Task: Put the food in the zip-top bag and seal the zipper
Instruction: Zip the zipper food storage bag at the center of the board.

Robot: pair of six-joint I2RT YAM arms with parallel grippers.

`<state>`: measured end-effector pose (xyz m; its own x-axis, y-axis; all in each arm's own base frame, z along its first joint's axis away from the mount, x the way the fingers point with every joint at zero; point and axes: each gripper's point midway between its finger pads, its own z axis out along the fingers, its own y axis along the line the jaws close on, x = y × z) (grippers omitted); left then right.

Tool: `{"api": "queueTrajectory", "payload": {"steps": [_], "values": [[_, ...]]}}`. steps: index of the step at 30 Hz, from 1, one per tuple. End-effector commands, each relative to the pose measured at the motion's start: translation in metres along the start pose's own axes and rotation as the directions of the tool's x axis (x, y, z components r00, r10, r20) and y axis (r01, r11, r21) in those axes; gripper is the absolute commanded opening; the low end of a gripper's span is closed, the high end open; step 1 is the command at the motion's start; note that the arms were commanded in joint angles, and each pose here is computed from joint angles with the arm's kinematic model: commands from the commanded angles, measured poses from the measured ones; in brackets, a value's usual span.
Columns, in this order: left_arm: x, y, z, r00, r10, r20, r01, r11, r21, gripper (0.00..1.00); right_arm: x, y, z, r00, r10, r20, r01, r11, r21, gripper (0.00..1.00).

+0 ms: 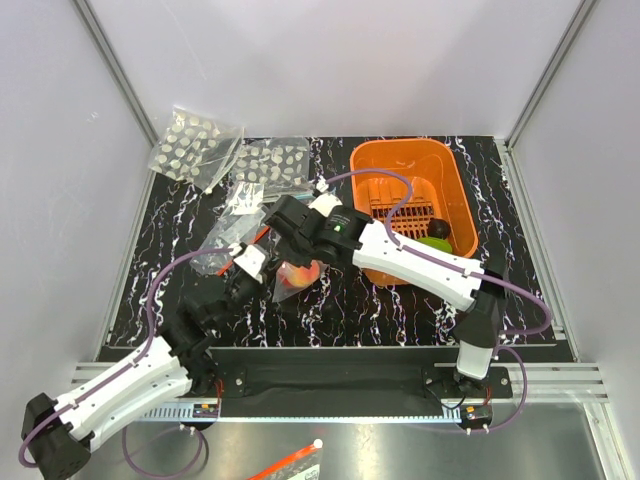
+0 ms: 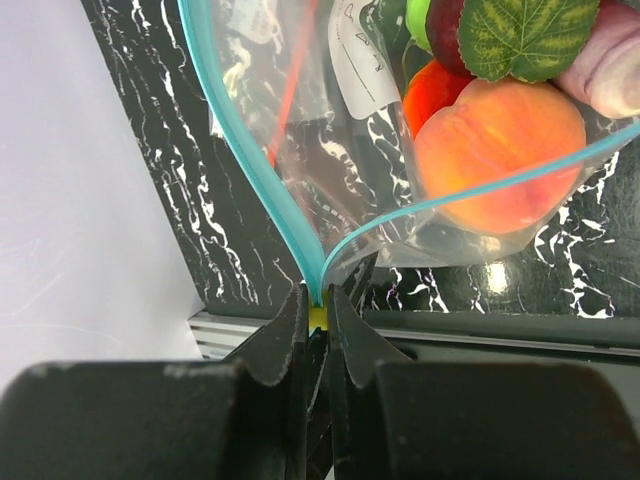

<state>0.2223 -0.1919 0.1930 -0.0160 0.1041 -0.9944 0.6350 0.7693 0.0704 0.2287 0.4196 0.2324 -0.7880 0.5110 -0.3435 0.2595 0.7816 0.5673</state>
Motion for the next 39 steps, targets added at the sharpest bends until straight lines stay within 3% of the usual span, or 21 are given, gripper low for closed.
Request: {"api": "queueTrajectory", "payload": {"steps": [1,21,39], "values": [[-0.043,0.000,-0.006,0.989,-0.059,0.136,0.060,0.998,-0.004,0.00,-0.043,-0.002,-0.016,0.993,0.045,0.111,-0.044,0.999,-0.018,0.04],[-0.071,-0.016,-0.030,0.977,-0.100,0.190,0.082,0.992,0.098,0.00,-0.107,-0.037,-0.024,0.977,0.092,0.191,-0.102,0.994,0.047,0.05],[-0.074,0.019,-0.059,0.960,-0.145,0.239,0.167,0.983,-0.071,0.00,-0.173,-0.079,-0.013,0.950,0.134,0.283,-0.173,0.978,0.117,0.06]]}}
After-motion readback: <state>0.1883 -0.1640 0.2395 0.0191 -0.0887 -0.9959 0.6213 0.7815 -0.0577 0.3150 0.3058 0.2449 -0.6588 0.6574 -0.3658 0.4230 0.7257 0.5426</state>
